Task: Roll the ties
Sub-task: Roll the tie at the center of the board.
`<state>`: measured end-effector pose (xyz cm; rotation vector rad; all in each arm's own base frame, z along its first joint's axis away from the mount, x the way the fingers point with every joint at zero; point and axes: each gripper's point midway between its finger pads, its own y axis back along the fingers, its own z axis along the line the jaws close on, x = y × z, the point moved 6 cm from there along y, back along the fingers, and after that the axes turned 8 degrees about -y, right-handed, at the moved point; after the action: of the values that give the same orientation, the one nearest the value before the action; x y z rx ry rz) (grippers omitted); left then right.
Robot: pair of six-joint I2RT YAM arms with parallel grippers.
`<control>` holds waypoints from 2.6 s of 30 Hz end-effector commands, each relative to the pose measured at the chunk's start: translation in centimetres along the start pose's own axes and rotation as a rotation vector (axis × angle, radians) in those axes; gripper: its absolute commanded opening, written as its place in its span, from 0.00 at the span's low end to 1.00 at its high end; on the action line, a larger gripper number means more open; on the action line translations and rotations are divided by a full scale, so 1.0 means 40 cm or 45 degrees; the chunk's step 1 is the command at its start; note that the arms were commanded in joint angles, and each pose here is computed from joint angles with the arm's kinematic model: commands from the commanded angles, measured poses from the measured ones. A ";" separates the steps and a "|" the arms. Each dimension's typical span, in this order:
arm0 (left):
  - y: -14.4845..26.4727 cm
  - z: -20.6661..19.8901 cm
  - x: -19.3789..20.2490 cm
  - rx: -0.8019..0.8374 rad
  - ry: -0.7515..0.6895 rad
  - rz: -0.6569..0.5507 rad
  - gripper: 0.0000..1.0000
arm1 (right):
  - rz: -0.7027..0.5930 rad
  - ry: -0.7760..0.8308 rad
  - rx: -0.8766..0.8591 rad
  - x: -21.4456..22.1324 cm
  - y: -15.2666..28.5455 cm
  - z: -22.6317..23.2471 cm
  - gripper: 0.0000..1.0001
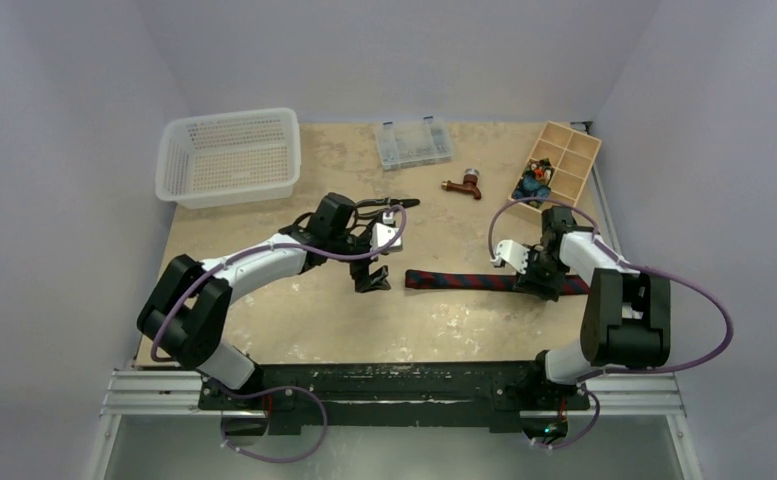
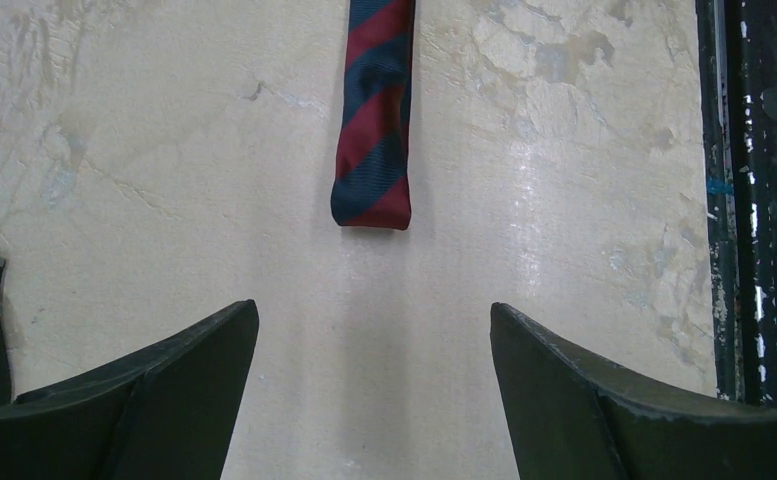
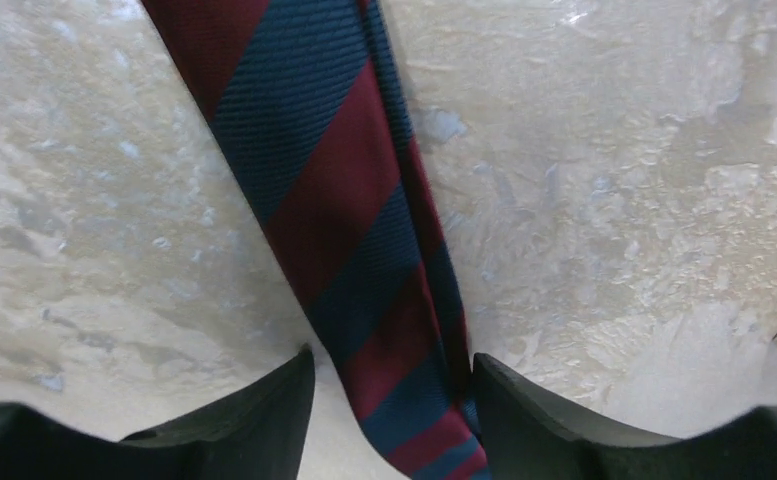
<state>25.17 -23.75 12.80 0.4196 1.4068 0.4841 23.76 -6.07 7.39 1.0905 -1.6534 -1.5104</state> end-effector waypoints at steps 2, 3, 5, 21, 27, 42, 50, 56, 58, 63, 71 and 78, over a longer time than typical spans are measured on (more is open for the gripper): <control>-0.030 0.000 -0.015 0.010 -0.062 -0.079 0.85 | 0.003 -0.012 -0.141 0.000 0.030 0.025 0.70; -0.036 -0.002 -0.012 0.013 -0.064 -0.081 0.85 | -0.012 -0.027 -0.135 -0.005 0.039 0.019 0.72; -0.052 -0.004 -0.002 0.023 -0.062 -0.079 0.85 | -0.041 -0.046 -0.130 -0.015 0.055 0.014 0.77; -0.112 0.001 0.052 0.075 -0.119 -0.044 0.70 | -0.757 -0.671 -0.503 -0.342 0.266 -0.047 0.72; -0.104 -0.020 0.063 0.107 -0.145 -0.040 0.61 | -0.795 -0.771 -0.801 -0.466 0.214 0.083 0.39; -0.121 -0.029 0.093 0.091 -0.091 -0.006 0.58 | -0.597 -0.930 -0.905 -0.564 0.028 0.180 0.18; -0.148 -0.041 0.081 0.095 -0.075 -0.036 0.52 | -0.465 -0.898 -0.821 -0.550 -0.052 0.199 0.08; -0.163 -0.046 0.077 0.072 -0.035 -0.033 0.47 | -0.463 -0.866 -0.787 -0.548 -0.037 0.189 0.07; -0.161 -0.050 0.082 0.067 -0.035 -0.025 0.46 | -0.520 -0.845 -0.792 -0.560 0.005 0.182 0.11; -0.154 -0.053 0.090 0.049 -0.039 -0.002 0.45 | -0.631 -0.848 -0.868 -0.575 0.100 0.194 0.17; -0.149 -0.057 0.097 0.044 -0.035 0.008 0.48 | -0.541 -0.936 -0.961 -0.559 0.041 0.233 0.12; -0.136 -0.053 0.097 0.011 -0.020 0.025 0.54 | -0.426 -0.940 -0.904 -0.545 -0.048 0.227 0.09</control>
<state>23.71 -26.39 5.46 0.4812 1.4113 0.4794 25.55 17.62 6.95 0.4085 -1.1159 -2.6973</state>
